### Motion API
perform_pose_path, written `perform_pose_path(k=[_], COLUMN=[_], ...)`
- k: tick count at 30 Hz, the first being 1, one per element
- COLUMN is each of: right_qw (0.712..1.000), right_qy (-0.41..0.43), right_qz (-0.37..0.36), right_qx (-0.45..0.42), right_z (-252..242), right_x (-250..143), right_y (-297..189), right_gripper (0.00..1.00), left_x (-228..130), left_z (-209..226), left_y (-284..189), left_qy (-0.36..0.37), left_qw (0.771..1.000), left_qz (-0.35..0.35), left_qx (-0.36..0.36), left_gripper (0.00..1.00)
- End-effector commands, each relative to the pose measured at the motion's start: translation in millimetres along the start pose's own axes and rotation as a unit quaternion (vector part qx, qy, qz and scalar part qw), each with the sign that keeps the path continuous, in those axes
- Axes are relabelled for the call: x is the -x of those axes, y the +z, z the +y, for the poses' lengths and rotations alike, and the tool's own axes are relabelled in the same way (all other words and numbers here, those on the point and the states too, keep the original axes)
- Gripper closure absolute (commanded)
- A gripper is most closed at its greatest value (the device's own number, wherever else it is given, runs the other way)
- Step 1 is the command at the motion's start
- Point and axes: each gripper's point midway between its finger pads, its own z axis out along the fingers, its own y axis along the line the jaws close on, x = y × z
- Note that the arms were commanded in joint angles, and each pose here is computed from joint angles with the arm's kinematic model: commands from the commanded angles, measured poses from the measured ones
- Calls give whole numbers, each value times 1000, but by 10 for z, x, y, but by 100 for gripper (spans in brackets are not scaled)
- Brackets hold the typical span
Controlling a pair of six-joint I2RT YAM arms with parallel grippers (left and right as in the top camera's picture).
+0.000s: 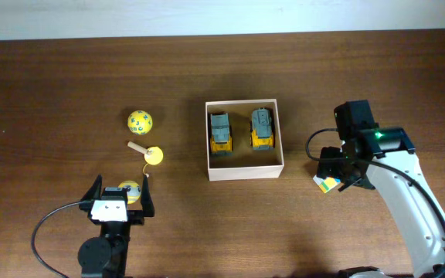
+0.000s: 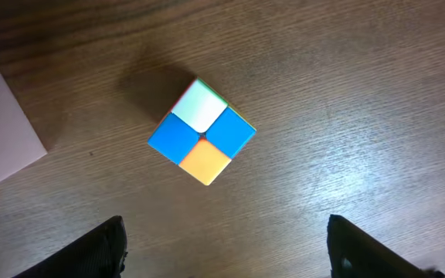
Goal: Pack container
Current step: 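Lower the right gripper onto the yellow-green cube and grasp it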
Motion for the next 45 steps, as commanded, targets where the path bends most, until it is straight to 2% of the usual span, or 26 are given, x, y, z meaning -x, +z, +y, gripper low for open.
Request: perform_pose_path(k=[1,13,20,29,36,45], right_qw=[999,967,964,960,956,953], right_qy=[52,252,265,270,277,284], right_qz=[16,34,-25,-61,-95,-102], right_qx=[-3,-21,26,50,31,9], right_z=[-48,-93,51,119,30,-41], right_x=[-136,-412,-81,123,240,257], right_y=[94,537,558,533,517,560], right_gripper=[22,24,24,23,15,14], left_x=[-21,-21,-21,-21,-21,-21], left_z=[0,1,1,1,1,1], left_y=[2,2,2,2,2,2], left_qy=[8,8,8,8,8,8], left_qw=[1000,1000,1000,1000,1000,1000], left_qz=[1,1,1,1,1,1], left_qx=[-1,-1,-1,-1,-1,-1], left_gripper=[1,1,1,1,1,1])
